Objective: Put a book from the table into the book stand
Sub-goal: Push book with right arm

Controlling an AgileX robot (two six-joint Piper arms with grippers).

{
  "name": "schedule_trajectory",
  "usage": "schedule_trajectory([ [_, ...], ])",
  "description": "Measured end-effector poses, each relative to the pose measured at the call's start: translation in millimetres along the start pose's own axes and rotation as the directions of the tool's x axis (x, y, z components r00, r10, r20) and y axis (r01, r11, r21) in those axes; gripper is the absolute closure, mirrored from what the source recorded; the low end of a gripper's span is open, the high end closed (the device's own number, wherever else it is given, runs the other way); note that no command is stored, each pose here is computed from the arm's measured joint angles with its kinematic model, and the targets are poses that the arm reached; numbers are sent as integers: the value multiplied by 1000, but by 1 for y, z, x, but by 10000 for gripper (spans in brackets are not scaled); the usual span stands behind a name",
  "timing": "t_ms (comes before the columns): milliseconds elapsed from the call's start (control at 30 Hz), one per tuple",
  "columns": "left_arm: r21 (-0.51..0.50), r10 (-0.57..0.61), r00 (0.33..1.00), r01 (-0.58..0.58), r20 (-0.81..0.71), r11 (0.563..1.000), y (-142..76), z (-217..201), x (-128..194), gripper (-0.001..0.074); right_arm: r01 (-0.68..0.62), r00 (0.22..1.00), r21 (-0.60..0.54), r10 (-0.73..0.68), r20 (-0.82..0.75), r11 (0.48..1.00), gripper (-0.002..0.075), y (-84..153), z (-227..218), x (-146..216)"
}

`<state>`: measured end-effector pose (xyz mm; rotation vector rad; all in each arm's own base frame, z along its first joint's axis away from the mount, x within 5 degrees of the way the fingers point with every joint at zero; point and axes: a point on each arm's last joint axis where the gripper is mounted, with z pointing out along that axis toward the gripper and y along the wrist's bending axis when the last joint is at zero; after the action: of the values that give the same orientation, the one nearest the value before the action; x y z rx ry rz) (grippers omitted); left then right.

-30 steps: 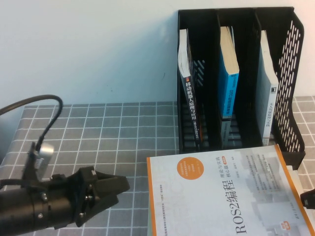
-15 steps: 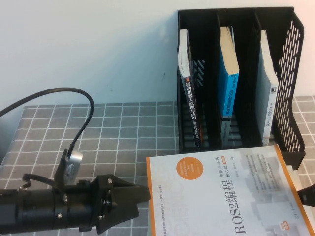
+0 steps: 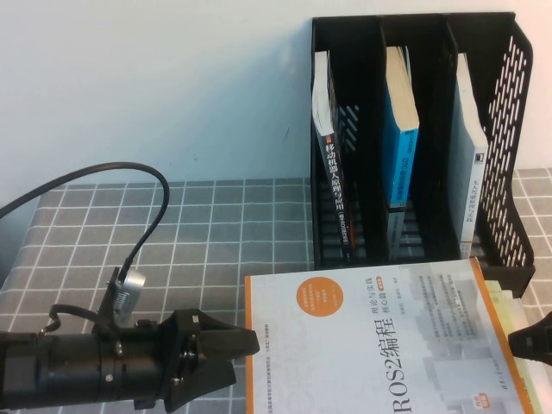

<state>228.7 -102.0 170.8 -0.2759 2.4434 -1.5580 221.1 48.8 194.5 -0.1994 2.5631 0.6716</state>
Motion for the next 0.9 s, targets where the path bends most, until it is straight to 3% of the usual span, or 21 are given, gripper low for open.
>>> schedule_trajectory([
  [333,6,-2,1000,2,-5,1000,-1,0,0,229,17,1000,-47,-16,9,999,729,7,7,-1],
  [767,-94,-82,997,82,5,992,27,11,-5,228,30,999,-88,-33,-33,996,729,11,26,1],
  [900,-54,-96,995,94,-31,994,33,17,-6,227,36,999,-89,-40,-34,995,729,11,27,0],
])
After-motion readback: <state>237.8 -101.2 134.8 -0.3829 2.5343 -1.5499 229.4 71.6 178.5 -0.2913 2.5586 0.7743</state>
